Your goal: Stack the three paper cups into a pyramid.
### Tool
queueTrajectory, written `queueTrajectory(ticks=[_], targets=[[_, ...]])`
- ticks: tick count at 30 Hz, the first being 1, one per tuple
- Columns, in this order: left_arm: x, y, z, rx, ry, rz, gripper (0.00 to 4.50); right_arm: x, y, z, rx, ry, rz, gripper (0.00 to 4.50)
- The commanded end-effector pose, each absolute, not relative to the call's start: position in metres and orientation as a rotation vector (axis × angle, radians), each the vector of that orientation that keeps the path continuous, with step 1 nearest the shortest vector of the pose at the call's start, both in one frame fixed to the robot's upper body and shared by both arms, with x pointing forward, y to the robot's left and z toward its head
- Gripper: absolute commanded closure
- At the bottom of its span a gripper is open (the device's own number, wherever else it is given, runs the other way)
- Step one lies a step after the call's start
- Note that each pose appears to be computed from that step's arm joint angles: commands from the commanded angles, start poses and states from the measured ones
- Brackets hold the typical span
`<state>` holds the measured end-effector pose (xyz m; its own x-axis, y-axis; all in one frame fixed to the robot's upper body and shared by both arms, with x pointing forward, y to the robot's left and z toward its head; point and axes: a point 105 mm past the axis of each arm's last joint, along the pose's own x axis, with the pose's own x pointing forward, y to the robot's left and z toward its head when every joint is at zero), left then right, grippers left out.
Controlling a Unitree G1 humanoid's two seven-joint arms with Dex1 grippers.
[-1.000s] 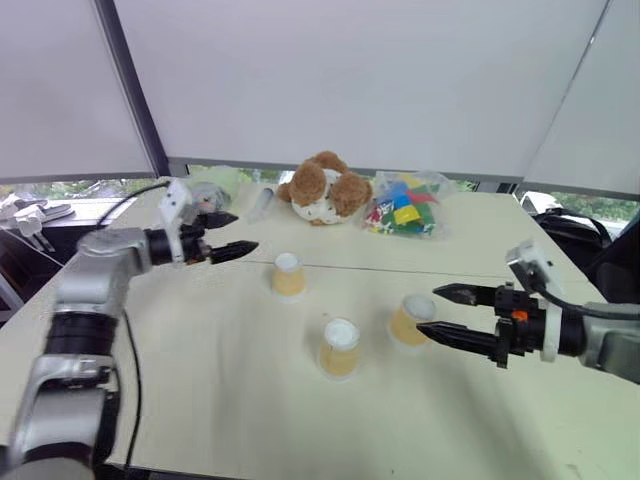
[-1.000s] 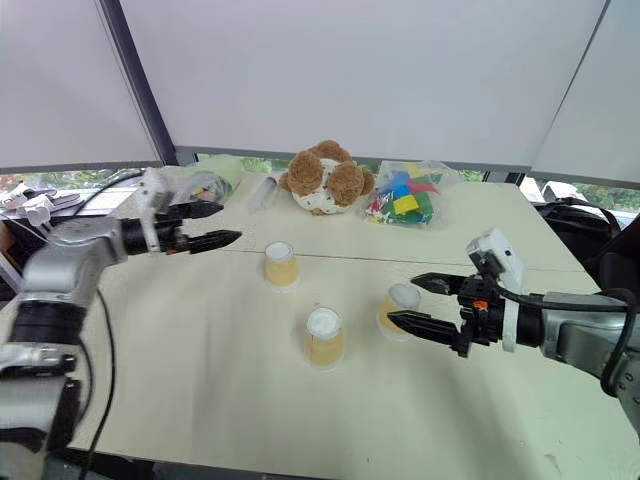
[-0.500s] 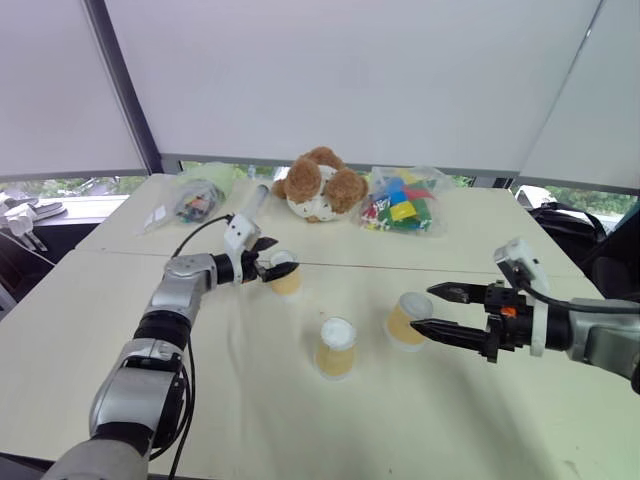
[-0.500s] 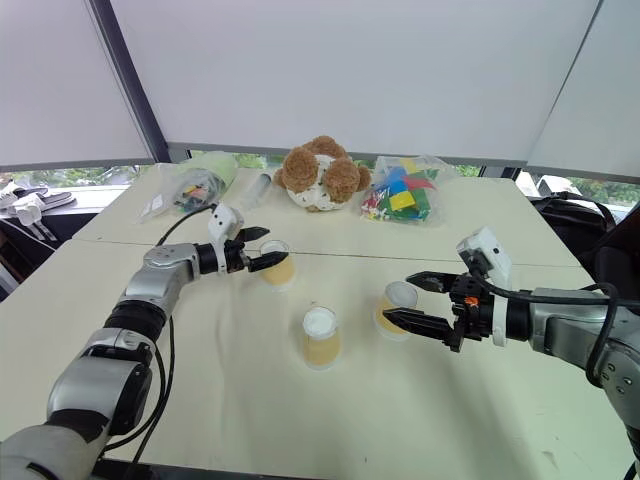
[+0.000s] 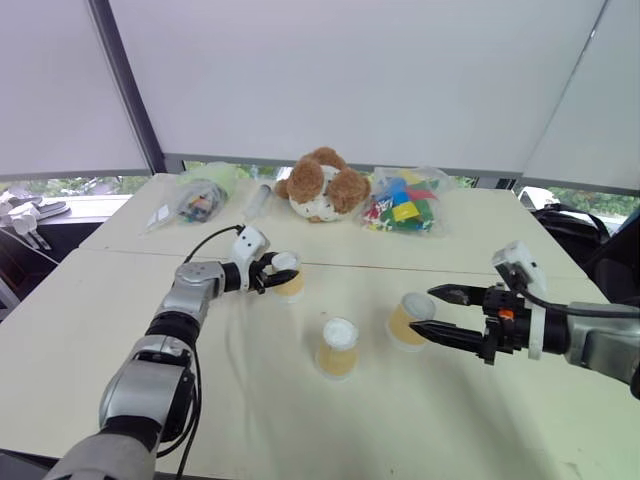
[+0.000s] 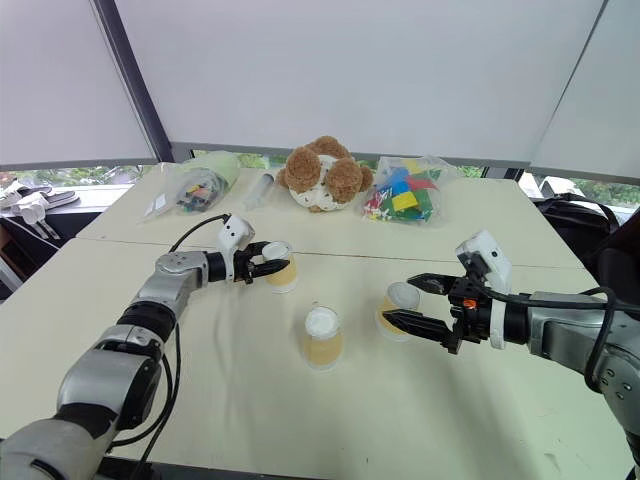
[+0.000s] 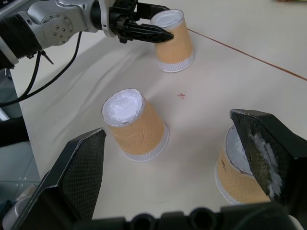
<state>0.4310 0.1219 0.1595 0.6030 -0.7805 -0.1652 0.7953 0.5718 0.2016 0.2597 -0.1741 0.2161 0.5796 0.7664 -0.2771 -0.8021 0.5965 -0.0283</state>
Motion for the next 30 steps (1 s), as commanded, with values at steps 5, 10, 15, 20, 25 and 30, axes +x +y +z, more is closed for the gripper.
queueTrajectory(ticks=[5,10,15,20,25,30], targets=[[0.398,0.138,0.193,0.286,-0.045,-1.12,2.18,0.256,-0.181,0.227,-0.176,0.205,0.901,0.0],[0.341,0.149,0.181,0.337,0.046,-1.249,2.18,0.254,-0.187,0.225,-0.175,0.229,0.907,0.0],[0.306,0.138,0.174,0.316,0.063,-1.254,2.18,0.255,-0.185,0.222,-0.172,0.242,0.926,0.0],[0.303,0.127,0.166,0.308,0.03,-1.196,2.18,0.259,-0.182,0.22,-0.172,0.244,0.94,0.0],[0.305,0.12,0.154,0.31,0.025,-1.181,2.18,0.26,-0.181,0.221,-0.179,0.244,0.946,0.0],[0.311,0.118,0.147,0.311,0.018,-1.17,2.18,0.257,-0.18,0.221,-0.18,0.245,0.953,0.0]])
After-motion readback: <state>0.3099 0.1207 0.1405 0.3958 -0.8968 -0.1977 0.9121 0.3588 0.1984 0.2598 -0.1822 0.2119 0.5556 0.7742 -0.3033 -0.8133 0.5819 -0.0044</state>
